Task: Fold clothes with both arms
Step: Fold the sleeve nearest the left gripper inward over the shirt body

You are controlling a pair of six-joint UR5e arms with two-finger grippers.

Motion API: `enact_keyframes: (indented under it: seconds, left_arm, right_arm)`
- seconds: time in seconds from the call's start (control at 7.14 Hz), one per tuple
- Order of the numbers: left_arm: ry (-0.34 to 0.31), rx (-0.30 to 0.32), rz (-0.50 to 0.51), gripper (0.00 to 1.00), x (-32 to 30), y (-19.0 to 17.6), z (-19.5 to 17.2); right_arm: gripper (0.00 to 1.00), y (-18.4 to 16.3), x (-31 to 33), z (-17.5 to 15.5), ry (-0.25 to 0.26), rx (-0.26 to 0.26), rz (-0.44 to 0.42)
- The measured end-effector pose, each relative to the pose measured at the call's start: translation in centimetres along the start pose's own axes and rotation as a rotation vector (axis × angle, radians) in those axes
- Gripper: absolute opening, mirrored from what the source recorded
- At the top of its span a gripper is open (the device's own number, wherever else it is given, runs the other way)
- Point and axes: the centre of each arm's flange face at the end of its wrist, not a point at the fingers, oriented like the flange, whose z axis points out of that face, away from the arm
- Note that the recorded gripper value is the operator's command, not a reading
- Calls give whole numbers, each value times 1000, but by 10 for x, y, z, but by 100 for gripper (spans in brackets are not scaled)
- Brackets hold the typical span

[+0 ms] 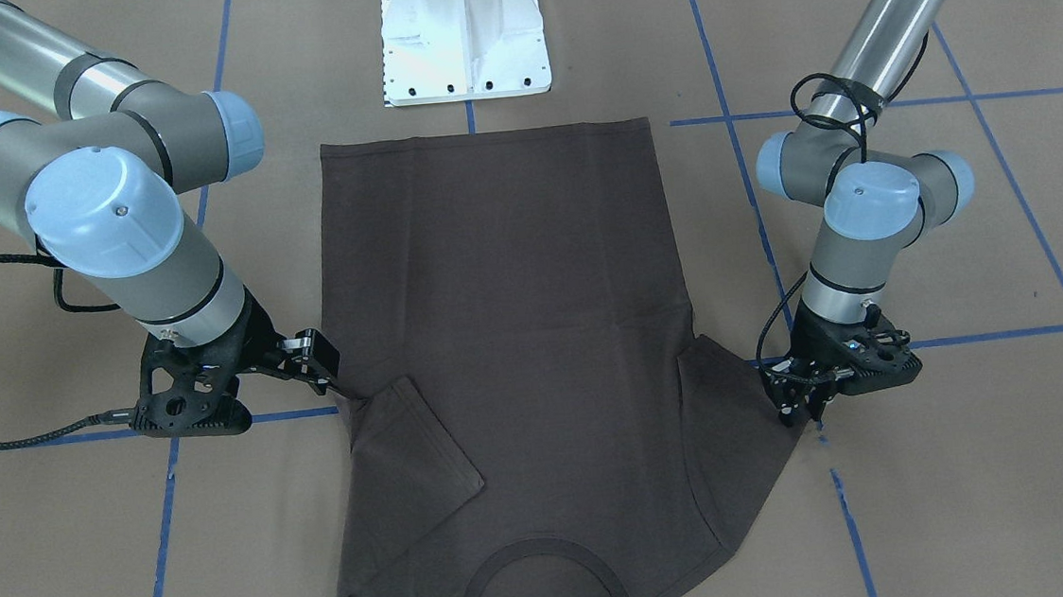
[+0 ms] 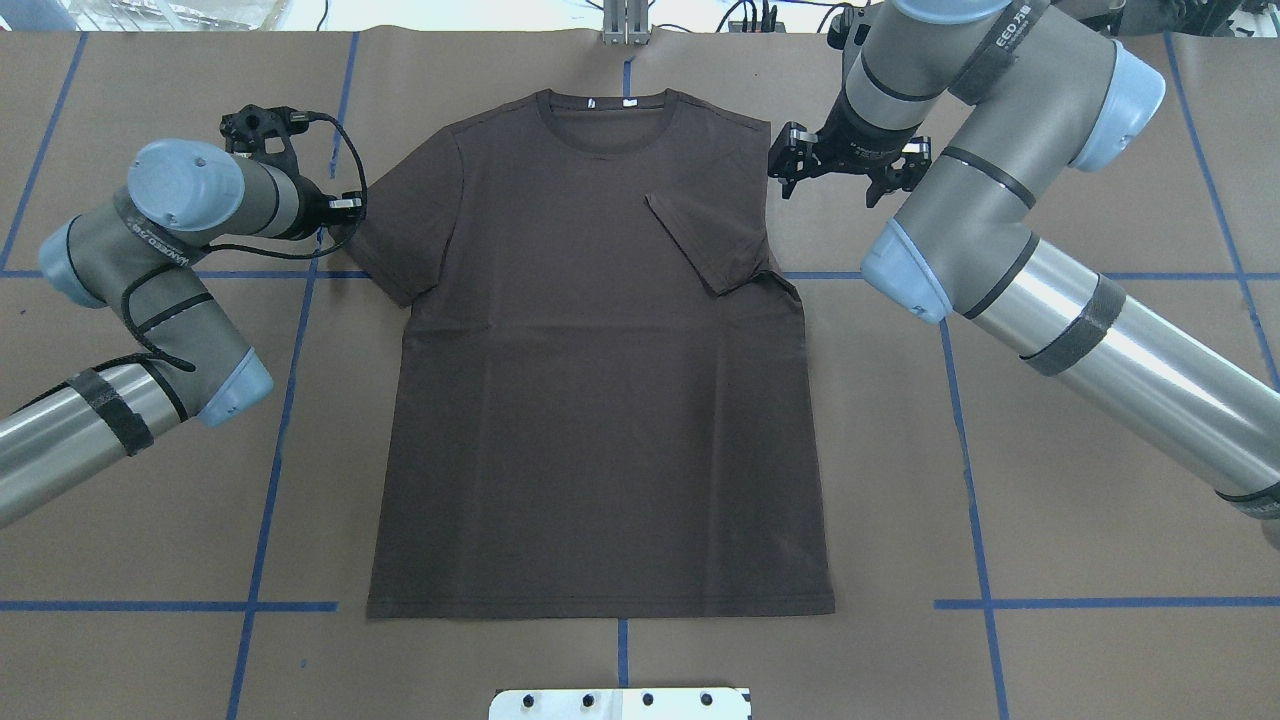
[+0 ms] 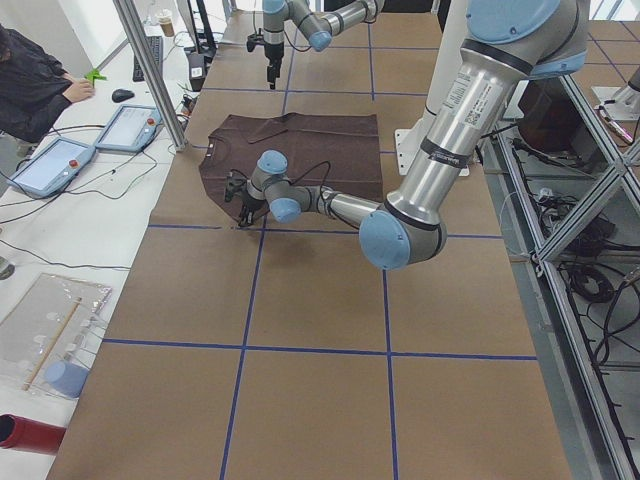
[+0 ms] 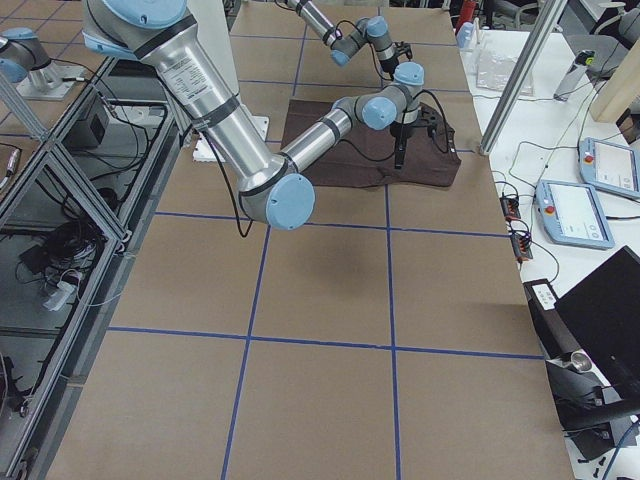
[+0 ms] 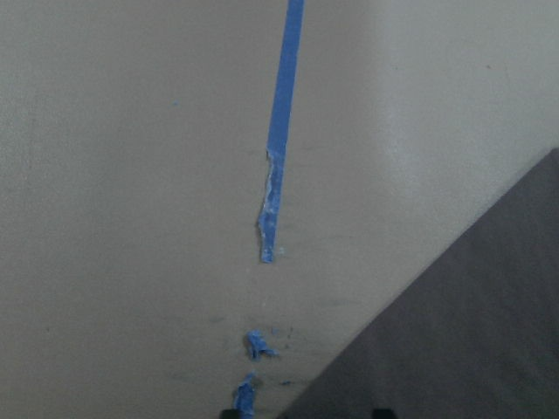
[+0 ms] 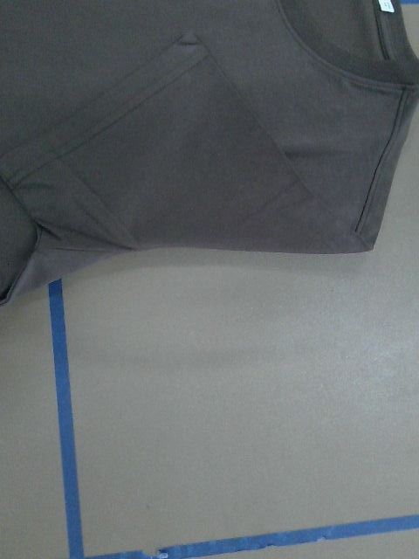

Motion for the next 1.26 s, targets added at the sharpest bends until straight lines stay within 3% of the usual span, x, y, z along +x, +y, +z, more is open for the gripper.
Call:
enact_keyframes:
  seconds: [0.42, 0.84, 1.12, 1.26]
  left_arm:
    - [22, 2, 4, 0, 19, -5, -17]
    - [11, -13, -46, 0, 138, -40, -67]
    - [-4, -34, -131, 0, 211, -55, -49]
    - [-19, -45, -145, 18, 233, -57, -32]
  right_arm:
    - [100, 0, 1, 0, 1, 0, 1]
    - [100, -1, 2, 0, -3, 2, -2]
    - [100, -2, 6, 0, -9, 8, -3]
    - [100, -1, 6, 0, -11, 9, 0]
